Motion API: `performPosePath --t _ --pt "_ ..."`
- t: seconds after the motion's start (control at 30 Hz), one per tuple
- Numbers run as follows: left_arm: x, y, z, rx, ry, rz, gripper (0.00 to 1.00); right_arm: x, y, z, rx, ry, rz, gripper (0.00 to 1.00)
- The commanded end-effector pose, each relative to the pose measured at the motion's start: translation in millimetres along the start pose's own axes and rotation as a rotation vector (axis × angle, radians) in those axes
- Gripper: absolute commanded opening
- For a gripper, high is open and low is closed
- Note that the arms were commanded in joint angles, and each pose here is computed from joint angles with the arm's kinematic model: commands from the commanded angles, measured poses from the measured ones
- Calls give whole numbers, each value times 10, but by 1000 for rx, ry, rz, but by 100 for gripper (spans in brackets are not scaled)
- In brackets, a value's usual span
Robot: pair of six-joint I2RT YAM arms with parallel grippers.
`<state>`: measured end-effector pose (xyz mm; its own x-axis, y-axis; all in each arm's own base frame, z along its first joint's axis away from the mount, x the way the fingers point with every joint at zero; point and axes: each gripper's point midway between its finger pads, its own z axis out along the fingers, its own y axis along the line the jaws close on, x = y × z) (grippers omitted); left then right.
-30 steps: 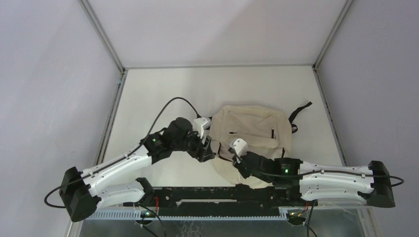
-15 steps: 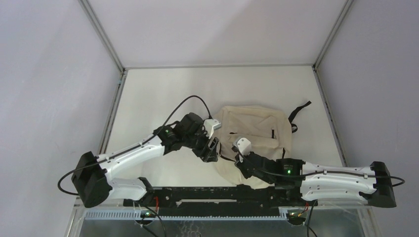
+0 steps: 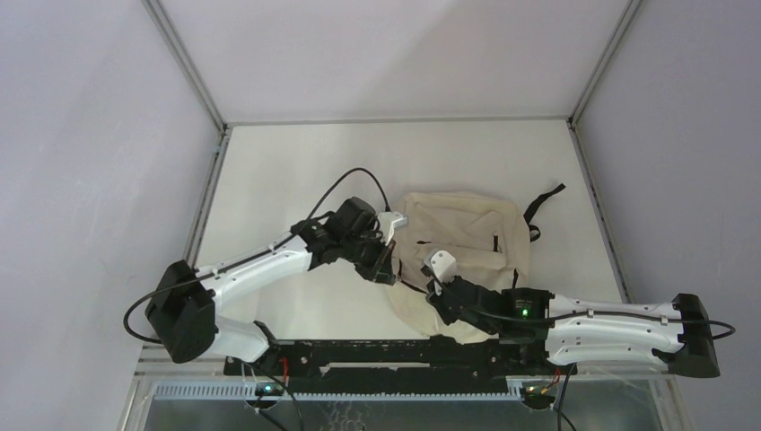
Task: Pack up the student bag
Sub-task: Zip the student bag at the center of the board.
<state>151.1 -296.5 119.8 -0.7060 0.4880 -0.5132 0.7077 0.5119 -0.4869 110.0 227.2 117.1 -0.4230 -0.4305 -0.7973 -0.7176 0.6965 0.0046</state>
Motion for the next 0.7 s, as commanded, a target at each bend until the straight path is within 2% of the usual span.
performPosePath --t 0.0,0.17,0.4,0.67 --pt "-364 19 -171 -8 -111 -14 0 -30 -3 -9 9 -14 13 0" --pt "-311 278 -251 -73 -144 -83 0 -28 1 -43 13 -20 34 0" --pt "-257 761 -226 -147 -211 -297 0 -60 -65 -210 42 -63 121 0" --pt "-254 838 -217 -161 -226 -306 0 -68 -186 -346 77 -102 219 0"
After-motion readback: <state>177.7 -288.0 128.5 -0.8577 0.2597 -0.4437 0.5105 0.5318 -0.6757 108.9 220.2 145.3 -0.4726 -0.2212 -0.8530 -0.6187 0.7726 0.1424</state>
